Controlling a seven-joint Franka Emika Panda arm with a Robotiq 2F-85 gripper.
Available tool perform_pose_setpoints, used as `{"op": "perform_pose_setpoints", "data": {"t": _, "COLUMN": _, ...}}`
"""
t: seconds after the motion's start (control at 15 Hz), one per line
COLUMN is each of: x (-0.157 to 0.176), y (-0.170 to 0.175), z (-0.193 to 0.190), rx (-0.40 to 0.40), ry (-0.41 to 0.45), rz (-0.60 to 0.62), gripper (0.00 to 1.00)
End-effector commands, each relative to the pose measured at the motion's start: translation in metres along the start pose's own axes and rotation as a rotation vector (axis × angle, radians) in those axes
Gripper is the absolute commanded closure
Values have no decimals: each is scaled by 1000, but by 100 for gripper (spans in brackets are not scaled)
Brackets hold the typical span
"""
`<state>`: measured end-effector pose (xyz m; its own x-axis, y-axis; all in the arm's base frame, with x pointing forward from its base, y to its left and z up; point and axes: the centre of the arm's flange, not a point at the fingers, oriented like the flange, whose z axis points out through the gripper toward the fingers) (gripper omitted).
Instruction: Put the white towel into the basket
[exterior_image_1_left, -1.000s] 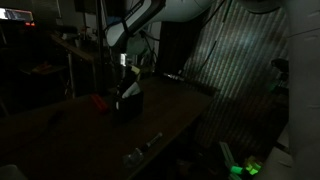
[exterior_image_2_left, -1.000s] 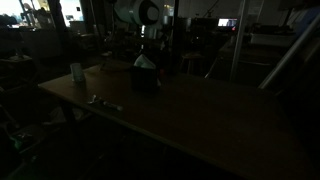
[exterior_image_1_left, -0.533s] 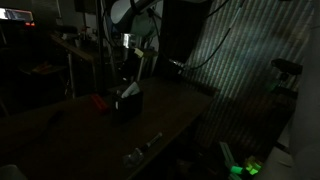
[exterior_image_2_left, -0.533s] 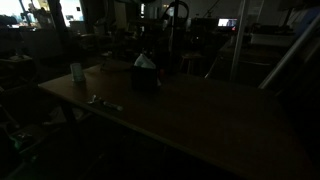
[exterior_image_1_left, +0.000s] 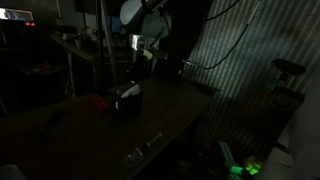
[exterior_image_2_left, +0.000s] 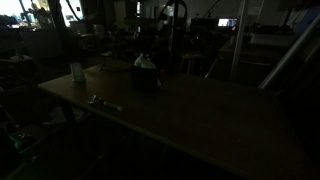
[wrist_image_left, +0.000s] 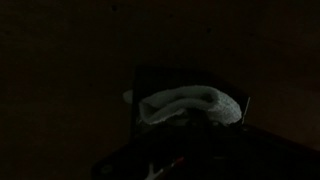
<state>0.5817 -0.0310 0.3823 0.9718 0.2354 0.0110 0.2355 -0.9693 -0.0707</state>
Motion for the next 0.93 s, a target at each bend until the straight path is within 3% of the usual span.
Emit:
{"op": "perform_pose_setpoints", "data": {"t": 0.0, "x": -36, "y": -8, "z": -11, "rx": -25, "ry": 32, "rz": 46, "gripper": 100}}
{"op": "perform_pose_setpoints", "data": {"t": 0.87, "x": -84, "y": -31, "z": 15, "rx": -11, "ry": 2, "rz": 108, "gripper": 100}}
